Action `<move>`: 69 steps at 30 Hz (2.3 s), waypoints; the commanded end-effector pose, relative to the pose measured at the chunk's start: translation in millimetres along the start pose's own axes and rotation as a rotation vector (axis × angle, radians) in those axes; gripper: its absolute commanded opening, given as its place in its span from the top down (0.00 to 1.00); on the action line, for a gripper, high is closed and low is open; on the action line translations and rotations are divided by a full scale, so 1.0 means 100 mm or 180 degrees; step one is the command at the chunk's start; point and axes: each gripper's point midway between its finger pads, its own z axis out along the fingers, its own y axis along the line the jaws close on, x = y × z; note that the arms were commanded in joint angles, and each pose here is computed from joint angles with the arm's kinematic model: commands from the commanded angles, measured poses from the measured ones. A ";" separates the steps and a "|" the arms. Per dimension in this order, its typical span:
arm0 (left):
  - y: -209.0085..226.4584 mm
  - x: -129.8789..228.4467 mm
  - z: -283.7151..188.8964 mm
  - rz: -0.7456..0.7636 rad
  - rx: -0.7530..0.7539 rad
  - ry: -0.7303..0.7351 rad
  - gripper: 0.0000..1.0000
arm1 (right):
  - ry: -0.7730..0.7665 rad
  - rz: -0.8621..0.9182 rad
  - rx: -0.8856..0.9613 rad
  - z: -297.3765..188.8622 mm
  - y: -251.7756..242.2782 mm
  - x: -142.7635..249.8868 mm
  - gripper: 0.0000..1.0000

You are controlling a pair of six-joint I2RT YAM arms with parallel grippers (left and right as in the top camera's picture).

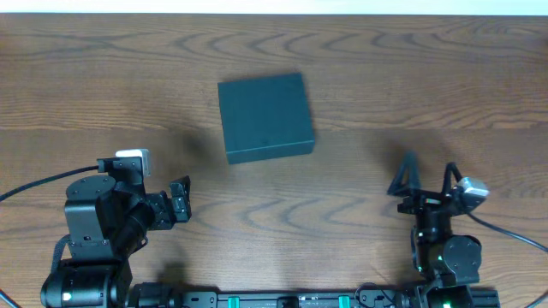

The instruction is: Pack container

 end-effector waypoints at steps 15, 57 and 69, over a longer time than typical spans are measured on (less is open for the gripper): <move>0.00 -0.01 0.00 -0.0014 0.0009 -0.0004 0.01 | 0.0372 -0.0713 -0.0217 -0.05 -0.07 0.51 0.01; 0.00 -0.01 0.00 -0.0014 0.0009 -0.0004 0.02 | 0.0352 -0.1050 -0.0231 -0.08 -0.08 0.50 0.01; 0.01 0.01 0.00 0.0000 -0.0018 0.0008 0.01 | 0.0354 -0.1050 -0.0231 -0.08 -0.09 0.50 0.01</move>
